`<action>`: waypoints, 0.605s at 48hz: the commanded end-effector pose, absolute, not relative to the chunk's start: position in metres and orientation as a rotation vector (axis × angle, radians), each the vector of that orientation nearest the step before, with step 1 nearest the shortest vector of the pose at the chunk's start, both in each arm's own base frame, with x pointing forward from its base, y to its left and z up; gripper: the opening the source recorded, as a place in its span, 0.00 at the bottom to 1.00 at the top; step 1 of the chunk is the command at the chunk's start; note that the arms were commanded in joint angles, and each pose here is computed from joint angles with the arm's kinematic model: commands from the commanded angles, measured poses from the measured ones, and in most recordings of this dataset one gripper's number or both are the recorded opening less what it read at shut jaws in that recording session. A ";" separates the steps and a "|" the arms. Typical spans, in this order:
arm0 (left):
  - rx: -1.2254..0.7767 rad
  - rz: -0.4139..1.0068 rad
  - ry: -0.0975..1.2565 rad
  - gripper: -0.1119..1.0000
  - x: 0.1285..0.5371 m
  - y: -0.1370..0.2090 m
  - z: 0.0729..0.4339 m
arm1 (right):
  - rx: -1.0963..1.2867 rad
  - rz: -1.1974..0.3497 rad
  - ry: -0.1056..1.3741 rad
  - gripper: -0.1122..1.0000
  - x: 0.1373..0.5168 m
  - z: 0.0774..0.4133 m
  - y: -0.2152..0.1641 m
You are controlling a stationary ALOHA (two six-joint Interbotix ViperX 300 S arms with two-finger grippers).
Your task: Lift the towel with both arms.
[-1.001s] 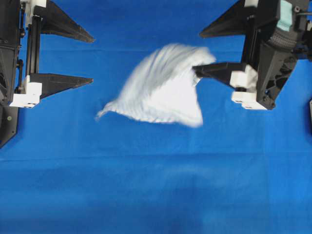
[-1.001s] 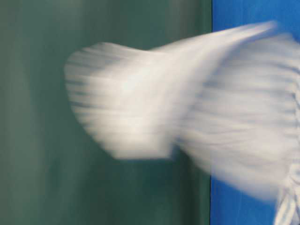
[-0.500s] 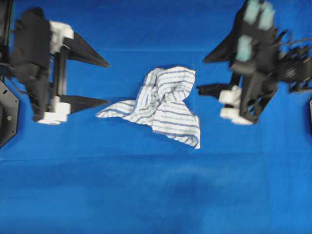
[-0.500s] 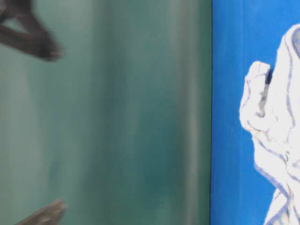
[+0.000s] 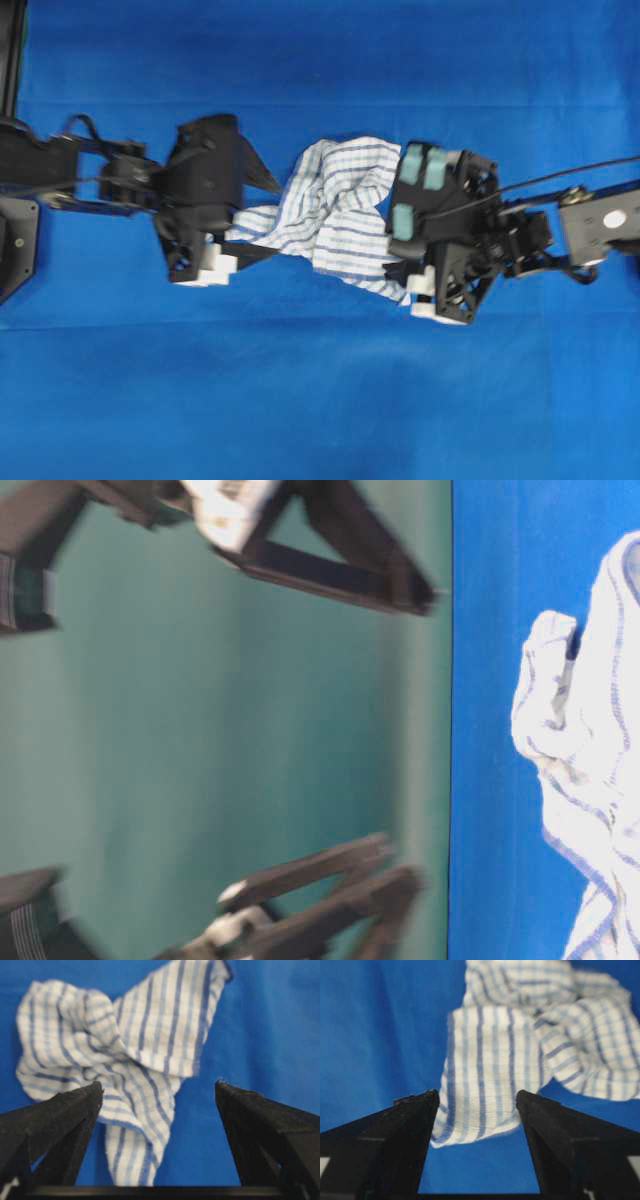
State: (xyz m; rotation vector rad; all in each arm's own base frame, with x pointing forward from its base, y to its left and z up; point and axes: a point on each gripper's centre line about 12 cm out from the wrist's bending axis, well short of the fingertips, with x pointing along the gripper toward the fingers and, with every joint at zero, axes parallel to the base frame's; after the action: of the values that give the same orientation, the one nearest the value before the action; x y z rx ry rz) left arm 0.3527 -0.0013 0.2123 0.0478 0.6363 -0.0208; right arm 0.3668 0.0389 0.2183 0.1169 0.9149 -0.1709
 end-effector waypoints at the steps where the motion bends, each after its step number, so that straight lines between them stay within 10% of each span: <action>1: 0.047 -0.022 0.636 0.90 0.361 -0.002 0.201 | 0.113 -0.155 0.921 0.69 0.373 0.210 0.044; 29: 0.060 -0.044 0.737 0.90 0.381 -0.011 0.109 | 0.112 -0.092 0.982 0.69 0.398 0.131 0.056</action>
State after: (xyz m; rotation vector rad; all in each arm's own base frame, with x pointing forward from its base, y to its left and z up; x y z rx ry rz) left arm 0.3763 -0.0096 0.1063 0.0575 0.7632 -0.0416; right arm 0.3945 0.0541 0.1264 0.1037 1.0050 -0.1019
